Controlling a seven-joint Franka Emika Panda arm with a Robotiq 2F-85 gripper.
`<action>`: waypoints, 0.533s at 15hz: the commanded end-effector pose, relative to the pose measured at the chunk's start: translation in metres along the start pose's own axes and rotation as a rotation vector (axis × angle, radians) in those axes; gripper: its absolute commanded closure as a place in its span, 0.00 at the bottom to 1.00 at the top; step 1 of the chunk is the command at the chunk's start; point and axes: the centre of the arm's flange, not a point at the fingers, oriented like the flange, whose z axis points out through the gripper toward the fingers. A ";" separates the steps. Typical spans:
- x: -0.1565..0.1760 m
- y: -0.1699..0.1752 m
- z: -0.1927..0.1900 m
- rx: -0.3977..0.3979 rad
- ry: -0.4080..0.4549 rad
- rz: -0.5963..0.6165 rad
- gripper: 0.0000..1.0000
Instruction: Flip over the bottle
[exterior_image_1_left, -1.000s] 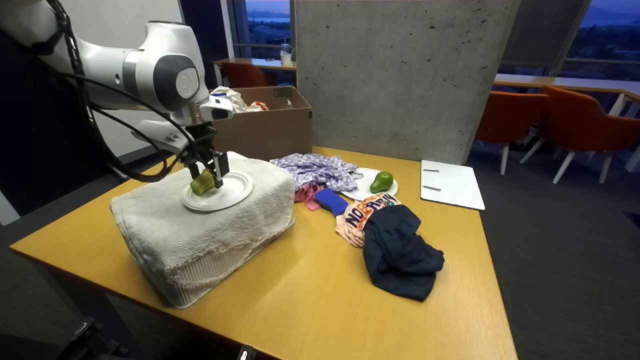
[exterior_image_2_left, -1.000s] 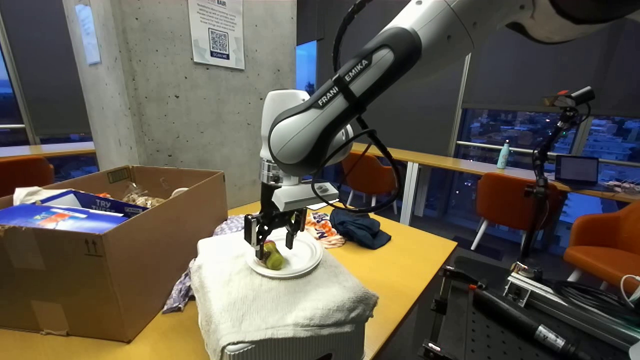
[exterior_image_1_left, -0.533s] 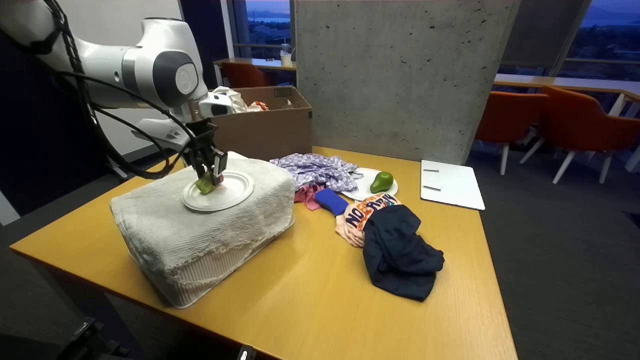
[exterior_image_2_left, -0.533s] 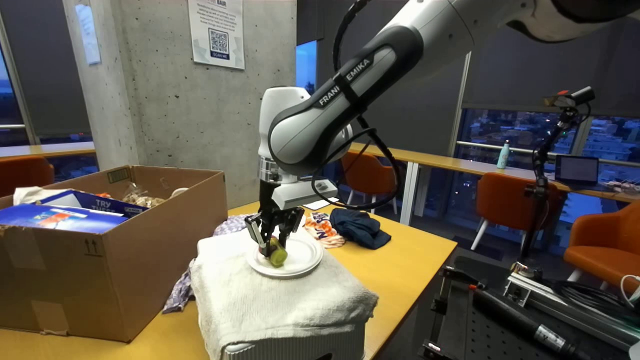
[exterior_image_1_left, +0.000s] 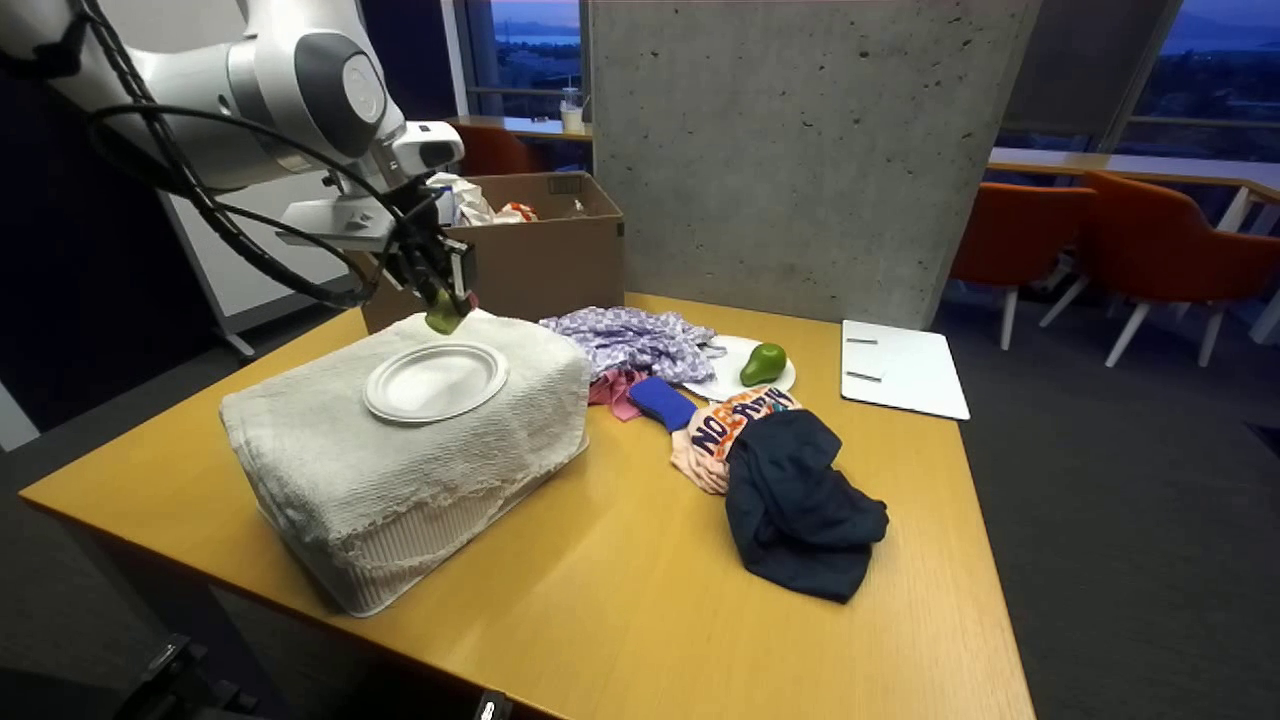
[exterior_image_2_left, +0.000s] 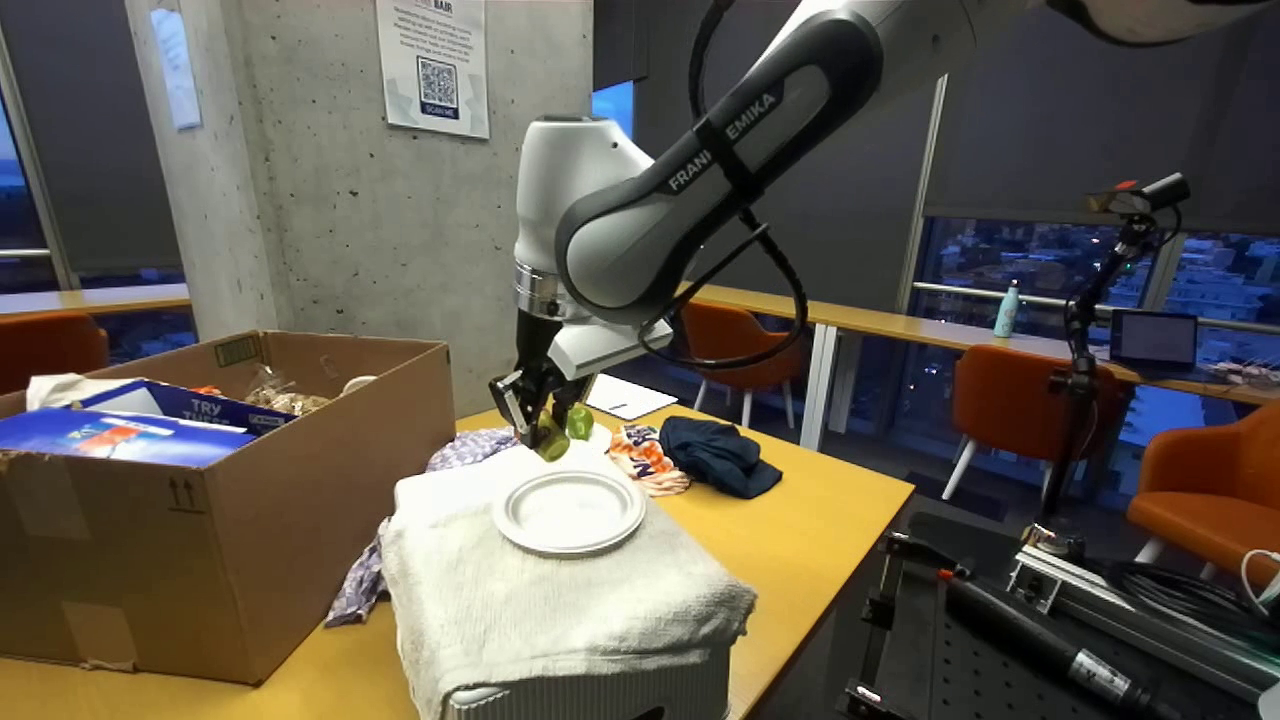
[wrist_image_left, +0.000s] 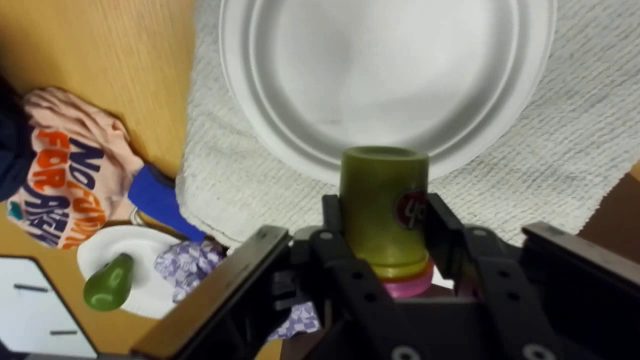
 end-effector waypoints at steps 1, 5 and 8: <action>-0.032 -0.023 -0.018 -0.114 0.132 -0.063 0.82; -0.051 -0.049 -0.024 -0.200 0.284 -0.065 0.82; -0.057 -0.050 -0.028 -0.263 0.372 -0.020 0.82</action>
